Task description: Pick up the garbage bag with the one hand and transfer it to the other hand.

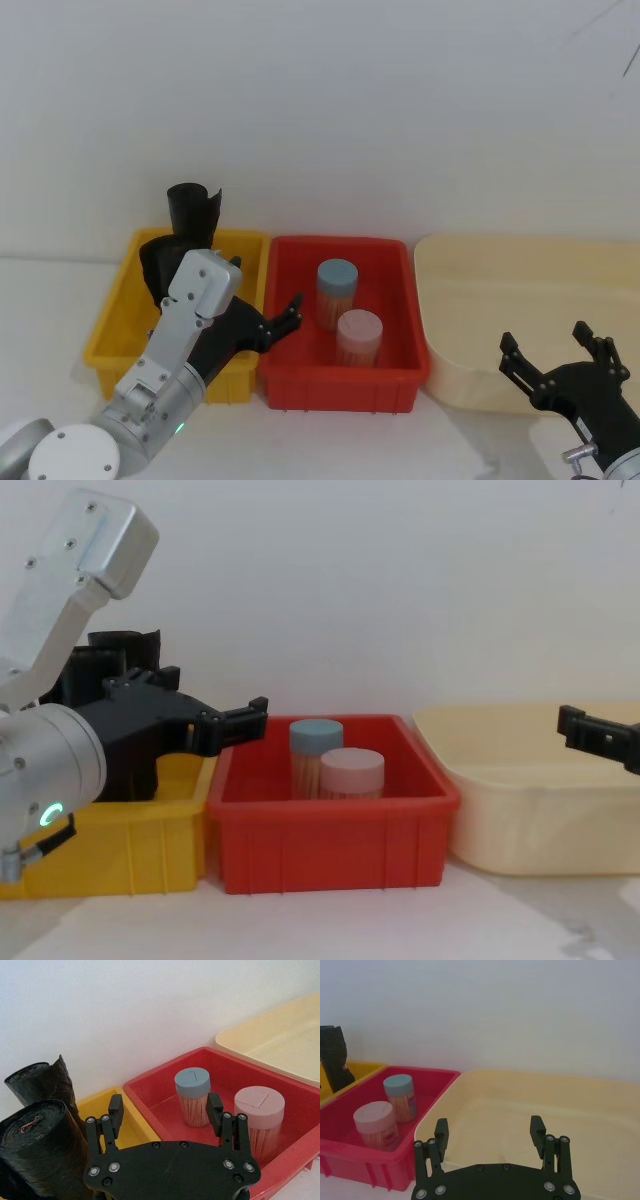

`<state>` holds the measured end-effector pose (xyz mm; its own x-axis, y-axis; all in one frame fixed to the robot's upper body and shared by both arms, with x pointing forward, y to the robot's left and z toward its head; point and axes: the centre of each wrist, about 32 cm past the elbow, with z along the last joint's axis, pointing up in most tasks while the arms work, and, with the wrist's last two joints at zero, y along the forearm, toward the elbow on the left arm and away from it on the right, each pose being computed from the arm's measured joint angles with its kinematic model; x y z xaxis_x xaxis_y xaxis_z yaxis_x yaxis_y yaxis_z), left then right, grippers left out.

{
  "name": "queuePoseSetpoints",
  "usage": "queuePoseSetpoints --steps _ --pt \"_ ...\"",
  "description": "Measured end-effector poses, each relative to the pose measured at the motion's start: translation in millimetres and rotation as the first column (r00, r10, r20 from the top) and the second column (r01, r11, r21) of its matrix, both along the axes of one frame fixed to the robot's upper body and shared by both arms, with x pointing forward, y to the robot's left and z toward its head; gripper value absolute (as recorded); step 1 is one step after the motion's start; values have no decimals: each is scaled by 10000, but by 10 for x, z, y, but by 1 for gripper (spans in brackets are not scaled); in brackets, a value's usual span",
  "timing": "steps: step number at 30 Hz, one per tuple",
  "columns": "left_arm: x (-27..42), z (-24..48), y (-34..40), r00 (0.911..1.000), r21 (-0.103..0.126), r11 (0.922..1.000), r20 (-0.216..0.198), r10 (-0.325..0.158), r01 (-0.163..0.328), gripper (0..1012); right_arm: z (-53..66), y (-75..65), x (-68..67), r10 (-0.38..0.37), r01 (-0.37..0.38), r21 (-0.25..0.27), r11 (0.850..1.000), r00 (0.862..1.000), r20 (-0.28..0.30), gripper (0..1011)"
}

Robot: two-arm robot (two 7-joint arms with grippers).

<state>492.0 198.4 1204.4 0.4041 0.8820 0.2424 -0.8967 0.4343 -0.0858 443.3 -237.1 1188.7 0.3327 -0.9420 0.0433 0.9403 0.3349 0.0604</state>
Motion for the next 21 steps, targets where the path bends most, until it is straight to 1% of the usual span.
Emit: queuePoseSetpoints --steps 21 --pt "0 0 0 10000 0 10000 1 1 -1 1001 0 0 0 0 0 -1 10000 10000 -1 1002"
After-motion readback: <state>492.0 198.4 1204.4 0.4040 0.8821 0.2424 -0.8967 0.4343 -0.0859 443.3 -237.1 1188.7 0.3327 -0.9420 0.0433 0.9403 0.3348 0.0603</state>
